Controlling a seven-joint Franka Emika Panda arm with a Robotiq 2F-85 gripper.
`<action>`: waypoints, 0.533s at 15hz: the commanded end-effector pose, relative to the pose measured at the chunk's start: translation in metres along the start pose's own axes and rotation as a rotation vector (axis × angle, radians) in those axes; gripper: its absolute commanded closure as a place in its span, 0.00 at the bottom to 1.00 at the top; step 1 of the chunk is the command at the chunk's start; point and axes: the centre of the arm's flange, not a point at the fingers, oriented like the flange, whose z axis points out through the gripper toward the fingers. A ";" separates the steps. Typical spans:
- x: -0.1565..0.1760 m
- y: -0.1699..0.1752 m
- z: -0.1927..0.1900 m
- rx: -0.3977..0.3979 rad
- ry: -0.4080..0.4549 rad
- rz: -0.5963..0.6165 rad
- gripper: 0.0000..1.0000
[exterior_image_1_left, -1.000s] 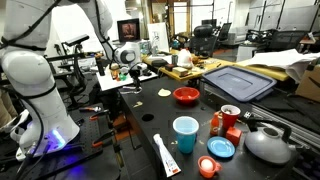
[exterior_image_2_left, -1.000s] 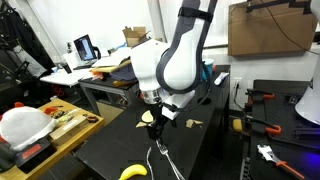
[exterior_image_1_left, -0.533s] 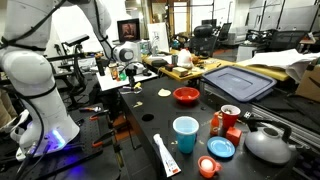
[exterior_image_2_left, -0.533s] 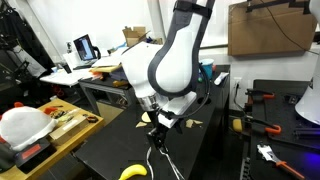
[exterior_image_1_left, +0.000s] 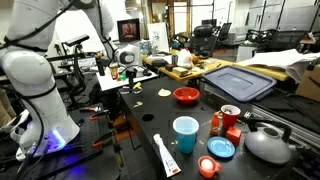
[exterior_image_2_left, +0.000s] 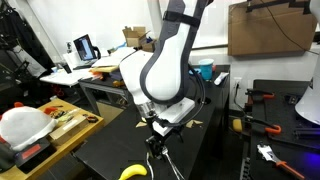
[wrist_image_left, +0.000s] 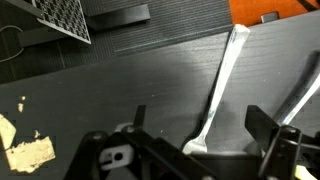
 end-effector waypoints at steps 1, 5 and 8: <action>0.015 -0.001 0.017 0.022 -0.022 0.083 0.00; 0.021 0.000 0.024 0.026 -0.021 0.122 0.25; 0.022 -0.003 0.021 0.024 -0.013 0.154 0.41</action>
